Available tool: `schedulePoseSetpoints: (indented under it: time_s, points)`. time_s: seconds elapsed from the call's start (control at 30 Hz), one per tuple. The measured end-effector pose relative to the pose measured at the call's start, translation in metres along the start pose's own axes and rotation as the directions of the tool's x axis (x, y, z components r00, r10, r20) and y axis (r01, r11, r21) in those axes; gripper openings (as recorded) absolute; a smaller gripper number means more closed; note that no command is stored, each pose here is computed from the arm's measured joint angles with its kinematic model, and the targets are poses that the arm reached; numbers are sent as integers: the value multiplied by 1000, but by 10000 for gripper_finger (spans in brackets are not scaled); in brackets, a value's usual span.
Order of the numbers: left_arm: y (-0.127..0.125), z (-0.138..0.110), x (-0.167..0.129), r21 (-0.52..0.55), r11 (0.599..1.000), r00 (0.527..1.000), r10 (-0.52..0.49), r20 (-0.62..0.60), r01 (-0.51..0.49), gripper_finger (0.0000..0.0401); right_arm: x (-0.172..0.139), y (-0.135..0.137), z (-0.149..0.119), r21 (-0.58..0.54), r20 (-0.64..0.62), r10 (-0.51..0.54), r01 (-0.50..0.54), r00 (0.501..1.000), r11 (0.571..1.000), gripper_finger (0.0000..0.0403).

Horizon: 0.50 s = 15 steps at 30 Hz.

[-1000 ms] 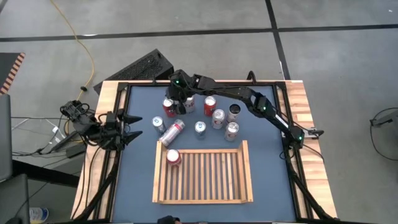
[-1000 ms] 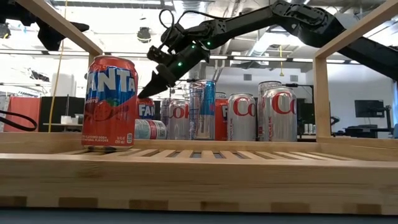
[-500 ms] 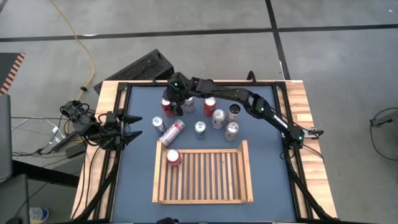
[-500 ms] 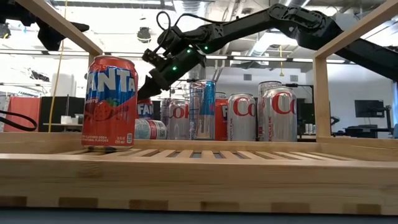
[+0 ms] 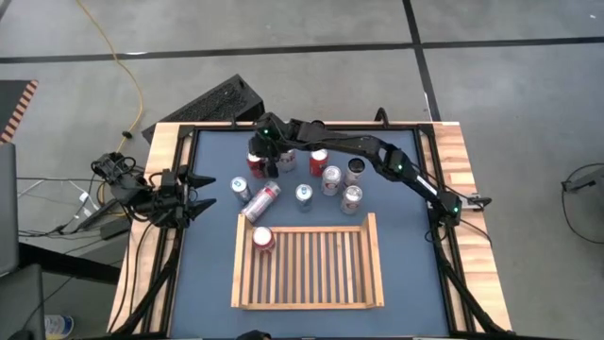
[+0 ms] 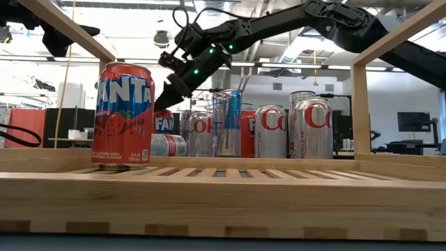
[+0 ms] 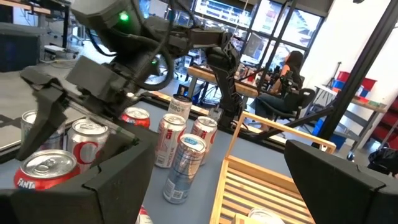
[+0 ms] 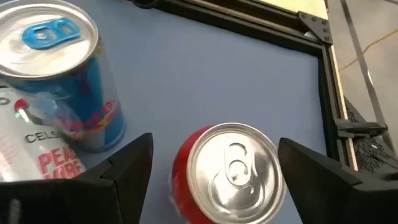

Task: Place canned beverage on shelf
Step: Put the left red soda can on the shelf aligned with the other red soda can

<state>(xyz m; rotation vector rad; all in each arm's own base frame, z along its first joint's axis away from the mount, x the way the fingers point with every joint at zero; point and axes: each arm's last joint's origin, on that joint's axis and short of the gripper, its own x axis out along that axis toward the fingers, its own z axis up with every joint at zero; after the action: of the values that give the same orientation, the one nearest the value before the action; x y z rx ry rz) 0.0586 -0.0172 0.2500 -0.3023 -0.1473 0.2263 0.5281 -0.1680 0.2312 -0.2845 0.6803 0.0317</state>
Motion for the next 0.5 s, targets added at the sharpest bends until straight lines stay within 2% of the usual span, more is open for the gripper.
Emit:
schedulePoseSetpoints:
  time_s: [0.3, 0.4, 0.5]
  points:
    - [0, 0, 0, 2, 1000, 1000, -3, -3, 3, 348, -9, -3, 7, -51, -14, -82, 81, 997, 995, 329]
    - [0, 0, 0, 2, 1000, 1000, -2, -2, 2, 348, -10, -5, 7, -33, -1, -88, 88, 996, 996, 329]
    - [0, 0, 0, 2, 1000, 1000, -2, -2, 2, 348, -11, -9, 5, 9, 16, -50, 50, 999, 999, 329]
